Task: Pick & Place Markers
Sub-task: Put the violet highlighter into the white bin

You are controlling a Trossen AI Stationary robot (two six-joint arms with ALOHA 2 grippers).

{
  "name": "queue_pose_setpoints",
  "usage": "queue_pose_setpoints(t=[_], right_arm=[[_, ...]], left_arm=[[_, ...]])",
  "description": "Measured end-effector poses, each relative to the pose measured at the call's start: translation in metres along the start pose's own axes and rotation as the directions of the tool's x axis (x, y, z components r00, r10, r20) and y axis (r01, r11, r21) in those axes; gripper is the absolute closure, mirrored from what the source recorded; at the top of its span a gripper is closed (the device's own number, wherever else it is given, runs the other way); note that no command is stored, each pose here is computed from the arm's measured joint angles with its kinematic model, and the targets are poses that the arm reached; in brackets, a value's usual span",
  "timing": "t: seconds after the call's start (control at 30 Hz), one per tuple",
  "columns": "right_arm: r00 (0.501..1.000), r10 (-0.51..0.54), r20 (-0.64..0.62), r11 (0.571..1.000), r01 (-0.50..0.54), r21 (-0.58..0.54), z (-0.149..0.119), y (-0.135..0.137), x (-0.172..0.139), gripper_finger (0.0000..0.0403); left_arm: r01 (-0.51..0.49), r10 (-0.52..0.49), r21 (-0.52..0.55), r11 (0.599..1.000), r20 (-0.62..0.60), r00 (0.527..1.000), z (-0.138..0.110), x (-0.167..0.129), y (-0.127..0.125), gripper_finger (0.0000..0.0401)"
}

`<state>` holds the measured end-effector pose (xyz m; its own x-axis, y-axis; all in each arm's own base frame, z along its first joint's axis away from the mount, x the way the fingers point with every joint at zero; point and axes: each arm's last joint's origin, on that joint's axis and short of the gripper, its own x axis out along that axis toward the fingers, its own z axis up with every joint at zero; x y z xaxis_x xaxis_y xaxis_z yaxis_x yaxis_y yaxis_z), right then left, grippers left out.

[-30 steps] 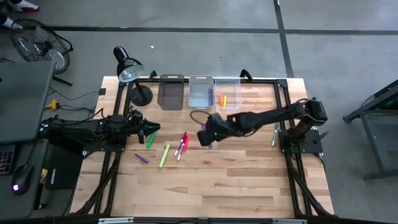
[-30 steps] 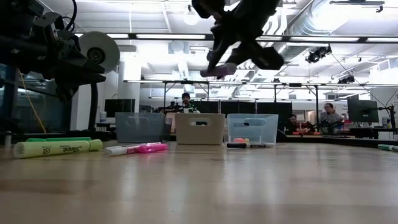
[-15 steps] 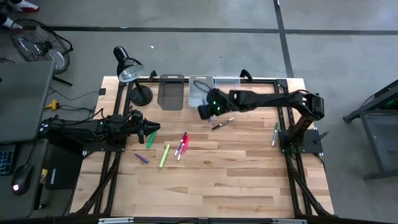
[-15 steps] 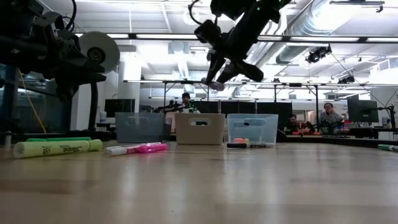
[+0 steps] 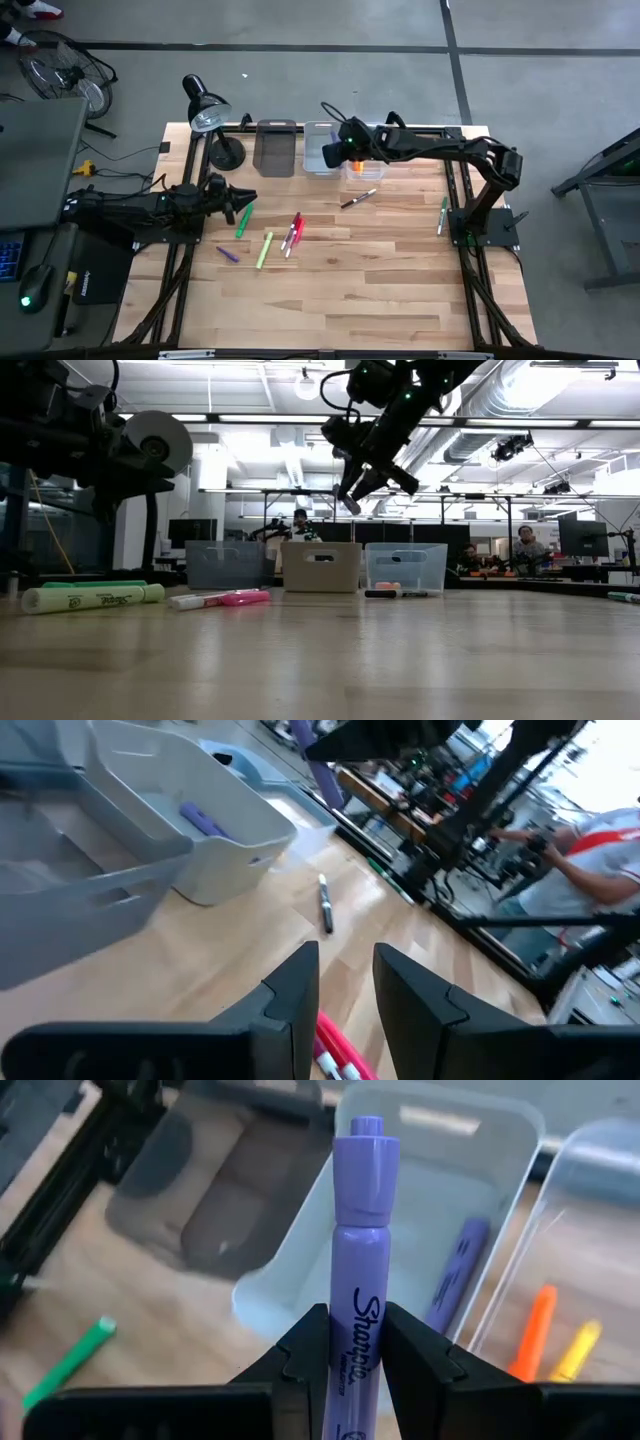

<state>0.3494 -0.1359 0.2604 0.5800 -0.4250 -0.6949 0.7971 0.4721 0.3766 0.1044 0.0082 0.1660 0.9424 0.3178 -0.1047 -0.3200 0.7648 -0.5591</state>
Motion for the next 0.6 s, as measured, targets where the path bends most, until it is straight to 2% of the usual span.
queue_pose_setpoints(t=[0.1,0.33,0.6], right_arm=[[0.998,0.013,0.055,1.000,-0.013,0.002,0.005,0.000,0.006,0.0330],[0.996,0.061,0.067,0.991,-0.069,0.119,0.008,-0.004,0.038,0.0330],[0.996,0.087,-0.008,0.965,-0.082,0.248,0.005,-0.018,0.066,0.0330]], left_arm=[[-0.020,0.020,-0.001,1.000,0.017,1.000,0.001,0.000,0.000,0.0304],[-0.018,0.018,-0.003,1.000,0.021,1.000,0.001,0.000,0.000,0.0304],[-0.009,0.009,-0.003,1.000,0.016,1.000,0.002,0.000,0.000,0.0304]])
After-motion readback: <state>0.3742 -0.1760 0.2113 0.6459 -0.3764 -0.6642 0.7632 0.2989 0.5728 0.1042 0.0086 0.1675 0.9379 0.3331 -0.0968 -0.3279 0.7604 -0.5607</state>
